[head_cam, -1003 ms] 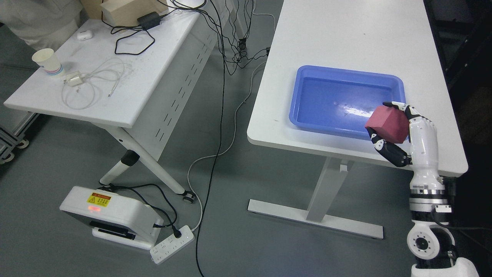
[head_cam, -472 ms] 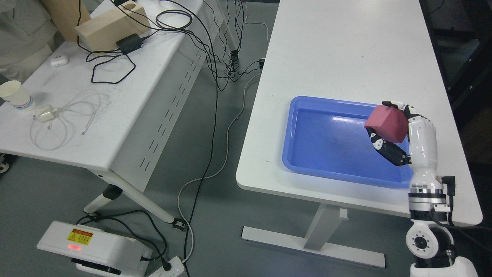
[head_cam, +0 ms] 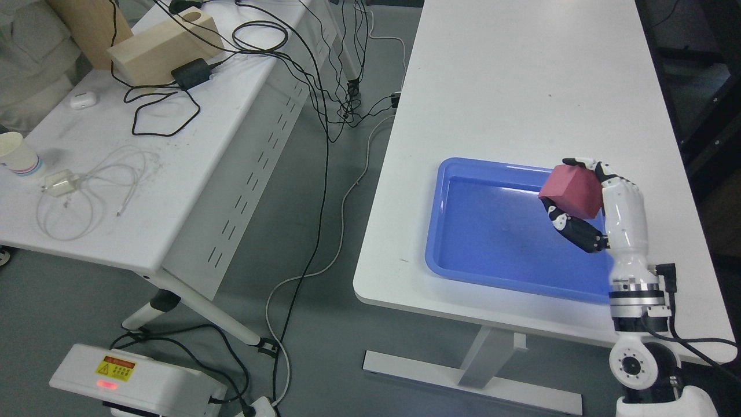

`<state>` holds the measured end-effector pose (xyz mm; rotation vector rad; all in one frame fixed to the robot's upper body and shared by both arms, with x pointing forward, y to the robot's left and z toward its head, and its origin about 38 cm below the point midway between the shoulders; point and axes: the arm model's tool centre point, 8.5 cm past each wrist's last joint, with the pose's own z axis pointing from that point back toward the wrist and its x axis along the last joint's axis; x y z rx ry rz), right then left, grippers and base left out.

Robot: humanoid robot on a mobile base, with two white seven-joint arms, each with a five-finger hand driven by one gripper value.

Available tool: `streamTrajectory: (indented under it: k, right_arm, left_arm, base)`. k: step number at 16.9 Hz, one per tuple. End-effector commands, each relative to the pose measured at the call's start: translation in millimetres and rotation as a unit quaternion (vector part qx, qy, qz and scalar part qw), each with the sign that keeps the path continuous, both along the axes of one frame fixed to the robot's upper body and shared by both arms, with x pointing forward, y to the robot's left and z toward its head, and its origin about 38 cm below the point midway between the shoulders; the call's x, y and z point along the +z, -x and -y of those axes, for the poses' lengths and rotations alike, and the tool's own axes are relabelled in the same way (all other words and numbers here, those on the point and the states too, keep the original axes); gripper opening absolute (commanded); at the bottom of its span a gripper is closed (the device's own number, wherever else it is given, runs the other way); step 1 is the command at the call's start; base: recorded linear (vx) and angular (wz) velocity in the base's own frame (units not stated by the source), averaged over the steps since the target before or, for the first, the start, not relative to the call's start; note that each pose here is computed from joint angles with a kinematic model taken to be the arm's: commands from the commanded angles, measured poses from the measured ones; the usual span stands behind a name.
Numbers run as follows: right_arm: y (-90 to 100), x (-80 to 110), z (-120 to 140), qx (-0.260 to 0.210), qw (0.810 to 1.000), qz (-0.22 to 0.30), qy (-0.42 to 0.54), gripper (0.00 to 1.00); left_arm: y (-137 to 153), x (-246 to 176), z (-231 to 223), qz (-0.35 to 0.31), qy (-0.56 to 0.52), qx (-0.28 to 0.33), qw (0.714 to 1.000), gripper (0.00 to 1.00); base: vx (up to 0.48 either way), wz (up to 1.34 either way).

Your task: Pick pink block from left shelf to tray

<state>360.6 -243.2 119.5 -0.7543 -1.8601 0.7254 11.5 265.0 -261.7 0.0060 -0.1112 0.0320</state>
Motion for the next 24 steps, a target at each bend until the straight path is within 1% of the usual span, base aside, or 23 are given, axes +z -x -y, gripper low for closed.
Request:
streamTrajectory:
  k: [1, 2, 4, 5, 6, 7, 8, 9, 13, 15, 17, 18, 19, 20, 21, 22, 24]
  right_arm:
    - [9.7, -54.7, -36, 0.087, 0.988, -0.123, 0.036, 0.09]
    - [11.2, -58.2, -39, 0.092, 0.986, -0.13, 0.036, 0.1]
    - [10.2, -58.6, -41, 0.092, 0.986, -0.132, 0.034, 0.12]
    - [9.5, -58.6, -42, 0.09, 0.987, -0.132, 0.032, 0.16]
    - [9.2, -59.7, -41, 0.087, 0.986, -0.137, 0.03, 0.28]
    - [8.7, -61.9, -40, 0.075, 0.987, -0.144, 0.017, 0.47]
    - [8.0, -63.6, -39, 0.066, 0.986, -0.151, 0.005, 0.55]
    - [7.6, -63.4, -39, 0.065, 0.986, -0.153, -0.011, 0.62]
    - [5.0, -61.8, -31, 0.053, 0.983, -0.161, -0.073, 0.83]
    - [4.2, -59.7, -27, 0.057, 0.979, -0.162, -0.112, 0.99]
    - [3.6, -58.1, -23, 0.052, 0.978, -0.159, -0.126, 0.99]
    - [1.8, -55.3, -14, 0.042, 0.976, -0.153, -0.15, 0.99]
    - [-0.1, -51.7, -5, 0.038, 0.968, -0.147, -0.201, 0.99]
    - [-0.9, -49.6, 2, 0.037, 0.953, -0.142, -0.265, 0.99]
    - [-1.5, -47.9, 11, 0.033, 0.942, -0.136, -0.305, 1.0]
    - [-1.4, -47.2, 22, 0.023, 0.932, -0.131, -0.336, 1.0]
    - [-1.7, -50.3, 30, 0.003, 0.924, -0.145, -0.353, 1.0]
  left_arm:
    - [-21, 2, -11, 0.021, -0.009, -0.003, 1.0, 1.0]
    - [-21, 2, -11, 0.021, -0.009, -0.002, 1.0, 1.0]
    - [-21, 2, -11, 0.021, -0.009, -0.003, 1.0, 1.0]
    - [-21, 2, -11, 0.021, -0.009, -0.003, 1.0, 1.0]
    - [-21, 2, -11, 0.021, -0.009, -0.003, 1.0, 1.0]
    - [-21, 2, -11, 0.021, -0.009, -0.002, 1.0, 1.0]
    - [-21, 2, -11, 0.021, -0.009, -0.003, 1.0, 1.0]
    - [-21, 2, -11, 0.021, -0.009, -0.003, 1.0, 1.0]
    - [-22, 2, -11, 0.021, -0.009, -0.003, 1.0, 1.0]
    - [-21, 2, -11, 0.021, -0.009, -0.003, 1.0, 1.0]
    - [-21, 2, -11, 0.021, -0.009, -0.002, 1.0, 1.0]
    - [-21, 2, -11, 0.021, -0.009, -0.002, 1.0, 1.0]
    - [-21, 2, -11, 0.021, -0.009, -0.002, 1.0, 1.0]
    - [-21, 2, -11, 0.021, -0.009, -0.003, 1.0, 1.0]
    - [-21, 2, -11, 0.021, -0.009, -0.003, 1.0, 1.0]
    - [-21, 2, -11, 0.021, -0.009, -0.003, 1.0, 1.0]
    - [-21, 2, -11, 0.021, -0.009, -0.003, 1.0, 1.0]
  base:
    - [0.029, 0.0]
    - [0.014, 0.0]
    - [0.0, 0.0]
    - [0.0, 0.0]
    - [0.0, 0.0]
    - [0.0, 0.0]
    - [0.0, 0.0]
    - [0.0, 0.0]
    - [0.0, 0.0]
    - [0.0, 0.0]
    - [0.0, 0.0]
    - [0.0, 0.0]
    - [0.0, 0.0]
    - [0.0, 0.0]
    - [0.0, 0.0]
    - [0.0, 0.0]
    - [0.0, 0.0]
